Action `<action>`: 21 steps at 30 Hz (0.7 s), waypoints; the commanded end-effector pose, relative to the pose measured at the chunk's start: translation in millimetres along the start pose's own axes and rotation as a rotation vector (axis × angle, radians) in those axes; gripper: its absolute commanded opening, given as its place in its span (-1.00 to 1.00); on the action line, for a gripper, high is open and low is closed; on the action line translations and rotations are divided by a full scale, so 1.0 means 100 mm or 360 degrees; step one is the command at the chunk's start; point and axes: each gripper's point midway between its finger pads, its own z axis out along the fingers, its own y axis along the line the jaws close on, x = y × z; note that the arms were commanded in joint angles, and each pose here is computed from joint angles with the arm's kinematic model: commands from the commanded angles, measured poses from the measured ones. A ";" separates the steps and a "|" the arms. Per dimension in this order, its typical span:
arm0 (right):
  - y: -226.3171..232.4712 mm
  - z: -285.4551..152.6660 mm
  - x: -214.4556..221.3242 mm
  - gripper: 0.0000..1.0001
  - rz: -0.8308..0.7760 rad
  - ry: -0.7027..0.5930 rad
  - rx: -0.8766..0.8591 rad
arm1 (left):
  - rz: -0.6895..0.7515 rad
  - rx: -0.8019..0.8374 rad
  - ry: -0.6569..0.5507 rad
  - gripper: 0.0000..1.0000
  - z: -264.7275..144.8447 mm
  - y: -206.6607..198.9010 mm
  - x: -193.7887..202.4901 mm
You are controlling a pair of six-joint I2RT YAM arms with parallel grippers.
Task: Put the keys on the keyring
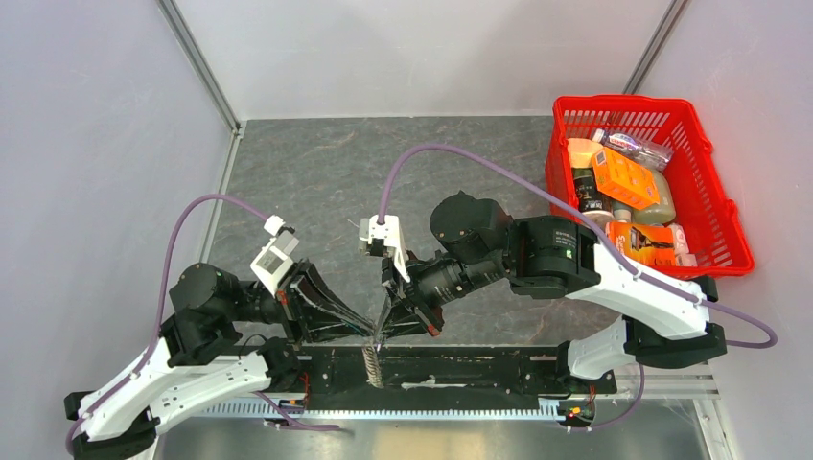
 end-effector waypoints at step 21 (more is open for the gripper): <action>-0.01 -0.26 -0.32 -0.44 -0.0155 -0.0259 0.0116 | 0.0144 -0.0163 -0.0214 -0.96 -0.07 0.14 -0.22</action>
